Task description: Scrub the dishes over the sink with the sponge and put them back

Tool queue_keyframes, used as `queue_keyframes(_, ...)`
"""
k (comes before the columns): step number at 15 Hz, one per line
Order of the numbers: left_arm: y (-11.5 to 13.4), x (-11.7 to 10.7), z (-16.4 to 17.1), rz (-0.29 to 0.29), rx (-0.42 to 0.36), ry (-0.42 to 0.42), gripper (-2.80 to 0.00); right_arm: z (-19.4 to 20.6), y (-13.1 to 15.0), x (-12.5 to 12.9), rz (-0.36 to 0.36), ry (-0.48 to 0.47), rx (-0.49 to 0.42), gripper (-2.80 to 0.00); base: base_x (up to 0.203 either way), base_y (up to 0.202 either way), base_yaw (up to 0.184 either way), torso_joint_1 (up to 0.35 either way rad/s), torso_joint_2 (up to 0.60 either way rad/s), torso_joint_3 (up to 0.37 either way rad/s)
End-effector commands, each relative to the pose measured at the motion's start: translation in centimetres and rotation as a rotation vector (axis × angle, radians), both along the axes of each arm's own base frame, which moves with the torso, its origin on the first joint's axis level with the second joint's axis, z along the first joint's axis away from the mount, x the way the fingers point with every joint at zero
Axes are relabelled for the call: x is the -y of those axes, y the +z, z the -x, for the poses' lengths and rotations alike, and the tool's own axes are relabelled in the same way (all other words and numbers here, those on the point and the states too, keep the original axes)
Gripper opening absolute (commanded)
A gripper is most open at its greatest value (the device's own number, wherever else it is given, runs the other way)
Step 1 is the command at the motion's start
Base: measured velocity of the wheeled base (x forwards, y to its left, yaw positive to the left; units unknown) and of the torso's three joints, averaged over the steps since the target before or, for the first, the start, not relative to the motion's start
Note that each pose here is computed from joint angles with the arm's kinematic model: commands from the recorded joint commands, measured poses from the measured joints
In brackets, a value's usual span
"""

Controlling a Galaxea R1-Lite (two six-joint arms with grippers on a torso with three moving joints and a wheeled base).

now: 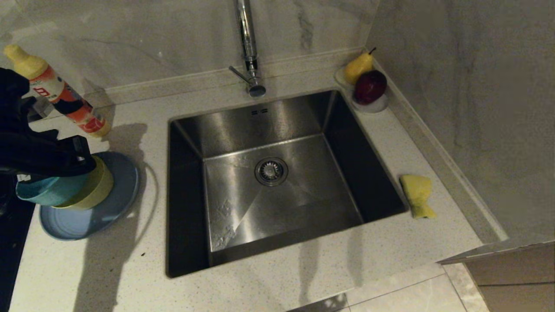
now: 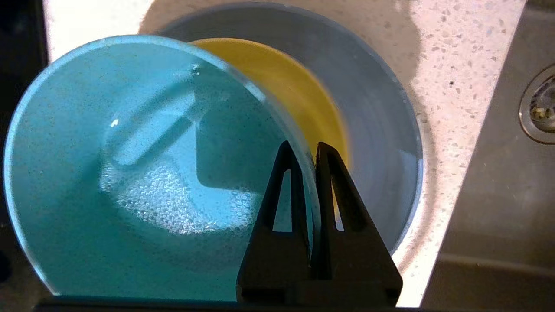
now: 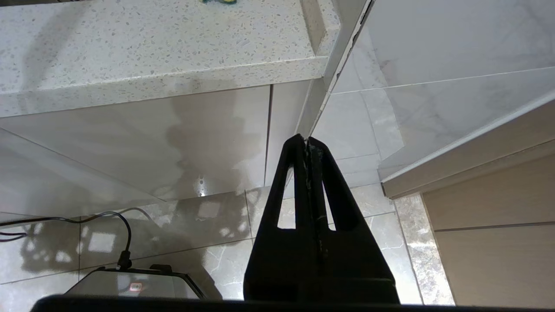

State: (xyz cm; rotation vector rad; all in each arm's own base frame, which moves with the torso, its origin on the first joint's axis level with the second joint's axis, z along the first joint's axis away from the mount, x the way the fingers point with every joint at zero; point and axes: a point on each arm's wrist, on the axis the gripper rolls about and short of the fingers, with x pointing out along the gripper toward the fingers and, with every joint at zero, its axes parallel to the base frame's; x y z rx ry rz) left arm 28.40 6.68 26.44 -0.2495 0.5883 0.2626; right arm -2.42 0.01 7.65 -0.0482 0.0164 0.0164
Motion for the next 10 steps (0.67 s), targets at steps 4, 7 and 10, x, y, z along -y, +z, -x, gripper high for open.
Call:
queue_keyframes(4, 0.7, 0.7, 0.0, 0.0, 0.016, -0.019, -2.8, 0.0, 0.0, 0.0, 0.001, 0.001, 0.001, -2.8, 0.0, 0.0, 0.0, 0.0, 0.0, 0.0)
queue_keyframes(7, 0.0, 1.3, -0.2, 0.005, -0.004, -0.035, -2.8, 0.0, 0.0, 0.0, 0.001, 0.001, 0.001, -2.8, 0.0, 0.0, 0.0, 0.0, 0.0, 0.0)
queue_keyframes(10, -0.3, 1.2, -0.3, 0.005, -0.013, -0.032, -2.8, 0.0, 0.0, 0.0, 0.001, 0.001, 0.001, -2.8, 0.0, 0.0, 0.0, 0.0, 0.0, 0.0)
